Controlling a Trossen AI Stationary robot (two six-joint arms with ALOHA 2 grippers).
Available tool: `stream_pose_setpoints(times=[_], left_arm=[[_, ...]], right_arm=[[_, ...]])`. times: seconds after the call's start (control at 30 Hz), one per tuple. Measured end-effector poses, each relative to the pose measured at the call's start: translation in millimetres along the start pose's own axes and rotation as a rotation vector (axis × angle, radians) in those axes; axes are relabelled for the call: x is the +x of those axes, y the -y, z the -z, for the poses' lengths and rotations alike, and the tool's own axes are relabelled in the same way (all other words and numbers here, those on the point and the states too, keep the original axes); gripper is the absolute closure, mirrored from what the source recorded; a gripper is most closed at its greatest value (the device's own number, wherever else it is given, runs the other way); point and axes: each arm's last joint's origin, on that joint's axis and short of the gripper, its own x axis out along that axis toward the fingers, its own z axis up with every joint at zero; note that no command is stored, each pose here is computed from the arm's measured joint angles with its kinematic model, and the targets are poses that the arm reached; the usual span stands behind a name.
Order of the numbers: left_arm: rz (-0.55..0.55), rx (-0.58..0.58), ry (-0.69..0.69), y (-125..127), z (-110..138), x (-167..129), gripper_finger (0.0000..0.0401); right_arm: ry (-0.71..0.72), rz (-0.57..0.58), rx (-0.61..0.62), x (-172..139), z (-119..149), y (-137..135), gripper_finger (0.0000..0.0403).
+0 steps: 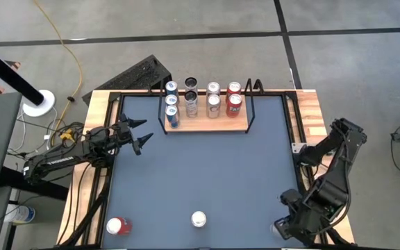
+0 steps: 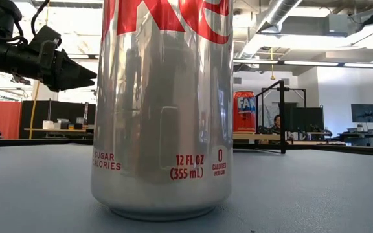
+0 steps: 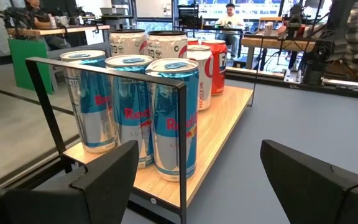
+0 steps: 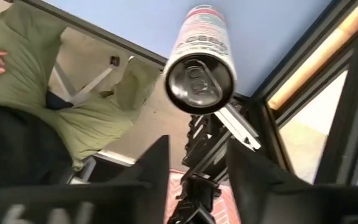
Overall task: Place canned beverage on shelf
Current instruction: Put the pink and white soda can onto the shelf aligned with the other pink and white soda cans
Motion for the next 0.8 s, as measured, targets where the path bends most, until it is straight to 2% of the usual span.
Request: stream_pose_setpoints(times=[0.23, 0.4, 0.57, 0.8], left_arm=[[0.000, 0.000, 0.000, 0.0, 0.0, 0.0, 0.0074], [0.000, 0.000, 0.000, 0.0, 0.0, 0.0, 0.0074], [0.000, 0.000, -0.001, 0.0, 0.1, 0.0, 0.0074], [-0.001, 0.000, -0.001, 0.0, 0.1, 0.0, 0.0074]], right_arm=[[0.019, 0.025, 0.017, 5.4, -5.0, 0.2, 0.0128], [0.014, 0.052, 0.025, 18.1, -6.6, -9.2, 0.0068], [0.006, 0.107, 0.040, 33.7, -6.8, -16.5, 0.0040], [0.012, 0.181, 0.009, 60.5, -8.3, -27.6, 0.0039]])
